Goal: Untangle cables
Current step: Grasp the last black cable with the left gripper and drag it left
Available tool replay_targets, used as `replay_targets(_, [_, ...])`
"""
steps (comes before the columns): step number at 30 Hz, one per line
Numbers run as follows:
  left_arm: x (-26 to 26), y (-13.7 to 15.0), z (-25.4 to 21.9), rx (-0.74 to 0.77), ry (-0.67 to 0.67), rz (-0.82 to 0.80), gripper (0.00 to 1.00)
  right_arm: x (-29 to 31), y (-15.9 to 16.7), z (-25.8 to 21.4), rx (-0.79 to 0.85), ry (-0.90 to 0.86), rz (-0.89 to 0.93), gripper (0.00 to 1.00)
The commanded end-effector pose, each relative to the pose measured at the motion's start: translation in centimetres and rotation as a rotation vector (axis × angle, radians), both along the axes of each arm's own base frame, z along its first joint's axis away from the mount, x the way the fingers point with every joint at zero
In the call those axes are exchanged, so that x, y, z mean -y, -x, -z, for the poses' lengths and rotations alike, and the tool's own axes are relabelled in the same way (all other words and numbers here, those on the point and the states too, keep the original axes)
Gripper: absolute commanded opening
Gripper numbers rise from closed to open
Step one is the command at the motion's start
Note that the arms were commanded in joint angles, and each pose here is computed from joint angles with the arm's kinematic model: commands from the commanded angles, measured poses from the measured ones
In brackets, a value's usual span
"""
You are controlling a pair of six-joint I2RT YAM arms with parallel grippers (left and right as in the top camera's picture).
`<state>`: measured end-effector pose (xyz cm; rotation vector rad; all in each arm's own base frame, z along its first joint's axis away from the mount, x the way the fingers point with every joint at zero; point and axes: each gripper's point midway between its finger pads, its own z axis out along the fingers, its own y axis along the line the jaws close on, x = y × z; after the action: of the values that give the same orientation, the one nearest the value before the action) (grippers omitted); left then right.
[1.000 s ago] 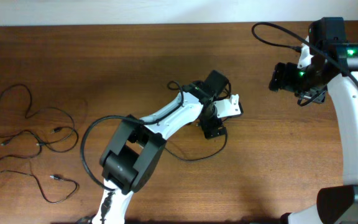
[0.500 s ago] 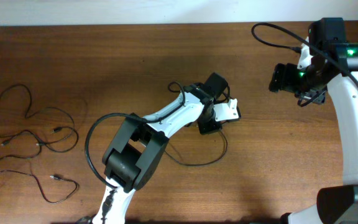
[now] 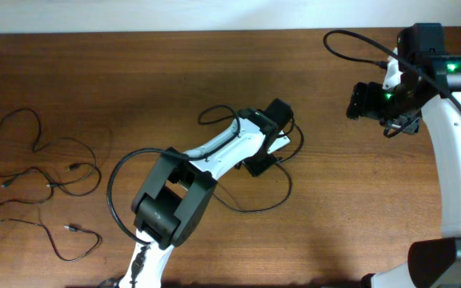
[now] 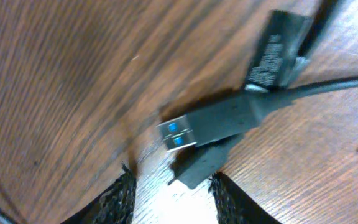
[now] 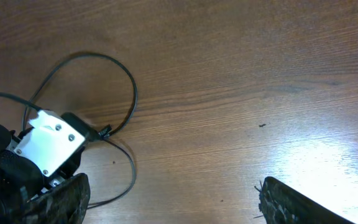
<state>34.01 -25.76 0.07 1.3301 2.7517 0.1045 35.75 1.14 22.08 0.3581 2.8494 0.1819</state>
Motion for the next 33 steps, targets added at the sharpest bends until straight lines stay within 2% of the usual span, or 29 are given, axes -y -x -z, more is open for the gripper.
replay_targets(1, [-4.0, -0.4, 2.6, -0.034, -0.078, -0.213, 0.48, 0.0, 0.2, 0.3, -0.013, 0.001, -0.01, 0.88])
replay_targets(5, [-4.8, -1.9, 2.7, -0.024, -0.034, -0.266, 0.47, 0.0, 0.3, 0.3, -0.014, 0.001, -0.01, 0.88])
replay_targets(8, [-6.4, -4.0, 1.5, 0.0, -0.011, -0.403, 0.42, 0.0, 0.2, 0.3, -0.014, 0.001, -0.01, 0.88])
replay_targets(10, [-9.0, -4.8, 0.1, 0.008, -0.06, -0.531, 0.45, 0.0, 0.3, 0.3, -0.017, 0.001, -0.01, 0.88])
replay_targets(13, [-12.3, -3.0, -0.4, -0.078, -0.153, -0.597, 0.53, 0.0, 0.3, 0.3, -0.017, 0.001, -0.01, 0.88])
replay_targets(15, [-12.7, -1.6, -0.4, -0.14, -0.173, -0.601, 0.55, 0.0, 0.3, 0.3, -0.014, 0.001, -0.01, 0.88])
replay_targets(19, [-13.5, 2.3, -1.2, -0.292, -0.247, -0.612, 0.54, 0.0, 0.5, 0.3, -0.025, 0.001, -0.01, 0.88])
replay_targets(22, [-14.1, 3.5, 0.3, -0.309, -0.269, -0.648, 0.5, 0.0, 0.5, 0.3, -0.025, 0.001, -0.01, 0.88])
replay_targets(24, [-14.5, 3.3, 1.7, -0.291, -0.249, -0.667, 0.46, 0.0, 0.5, 0.3, -0.025, 0.001, -0.01, 0.88])
replay_targets(27, [-14.3, 1.2, 2.9, -0.218, -0.18, -0.687, 0.22, 0.0, 0.5, 0.3, -0.025, 0.001, -0.01, 0.88])
replay_targets(30, [-13.5, -0.7, 3.3, -0.156, -0.124, -0.689, 0.14, 0.0, 0.5, 0.3, -0.025, 0.001, -0.01, 0.88])
replay_targets(32, [-12.8, -2.5, 3.6, -0.094, -0.069, -0.69, 0.0, 0.0, 0.5, 0.3, -0.025, 0.001, -0.01, 0.88])
replay_targets(33, [-12.5, -3.5, 3.6, -0.058, -0.044, -0.69, 0.0, 0.0, 0.5, 0.3, -0.025, 0.001, -0.01, 0.88])
